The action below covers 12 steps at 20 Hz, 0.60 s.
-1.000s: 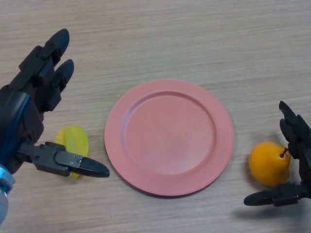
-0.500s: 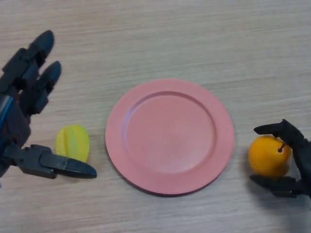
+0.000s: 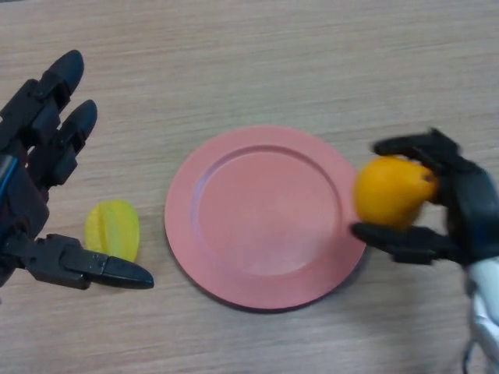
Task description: Pick up the yellow pear and place it on the plate
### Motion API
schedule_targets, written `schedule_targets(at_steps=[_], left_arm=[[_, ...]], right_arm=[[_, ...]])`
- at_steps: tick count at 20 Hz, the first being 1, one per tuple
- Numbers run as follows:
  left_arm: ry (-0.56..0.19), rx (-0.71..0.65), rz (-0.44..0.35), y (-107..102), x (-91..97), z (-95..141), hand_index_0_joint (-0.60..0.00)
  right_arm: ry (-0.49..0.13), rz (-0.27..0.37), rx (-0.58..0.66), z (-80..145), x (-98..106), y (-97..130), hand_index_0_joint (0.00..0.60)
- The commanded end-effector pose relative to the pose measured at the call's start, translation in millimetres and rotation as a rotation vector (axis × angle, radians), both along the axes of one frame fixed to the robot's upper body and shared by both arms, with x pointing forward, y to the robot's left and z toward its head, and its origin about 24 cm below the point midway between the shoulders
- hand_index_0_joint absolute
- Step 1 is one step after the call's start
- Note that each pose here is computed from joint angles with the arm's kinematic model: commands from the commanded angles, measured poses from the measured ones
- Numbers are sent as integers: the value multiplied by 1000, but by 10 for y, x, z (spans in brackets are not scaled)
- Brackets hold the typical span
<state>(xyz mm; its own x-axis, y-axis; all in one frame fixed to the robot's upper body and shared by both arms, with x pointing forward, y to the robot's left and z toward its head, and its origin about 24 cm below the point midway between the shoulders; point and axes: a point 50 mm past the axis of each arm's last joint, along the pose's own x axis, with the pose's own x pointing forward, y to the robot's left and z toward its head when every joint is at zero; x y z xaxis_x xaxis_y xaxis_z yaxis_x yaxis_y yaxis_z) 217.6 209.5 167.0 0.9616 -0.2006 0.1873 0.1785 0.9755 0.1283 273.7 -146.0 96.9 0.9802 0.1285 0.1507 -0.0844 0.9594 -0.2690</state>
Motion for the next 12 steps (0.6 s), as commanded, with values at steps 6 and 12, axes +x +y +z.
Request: schedule_targets(at_steps=[6,12], left_arm=[[-253,15,79,219,-172,348,0],[-266,49,124,315,-261,334,0]], right_arm=[[-264,110,35,192,211,484,600],[-147,210,107,-67,198,722,600]])
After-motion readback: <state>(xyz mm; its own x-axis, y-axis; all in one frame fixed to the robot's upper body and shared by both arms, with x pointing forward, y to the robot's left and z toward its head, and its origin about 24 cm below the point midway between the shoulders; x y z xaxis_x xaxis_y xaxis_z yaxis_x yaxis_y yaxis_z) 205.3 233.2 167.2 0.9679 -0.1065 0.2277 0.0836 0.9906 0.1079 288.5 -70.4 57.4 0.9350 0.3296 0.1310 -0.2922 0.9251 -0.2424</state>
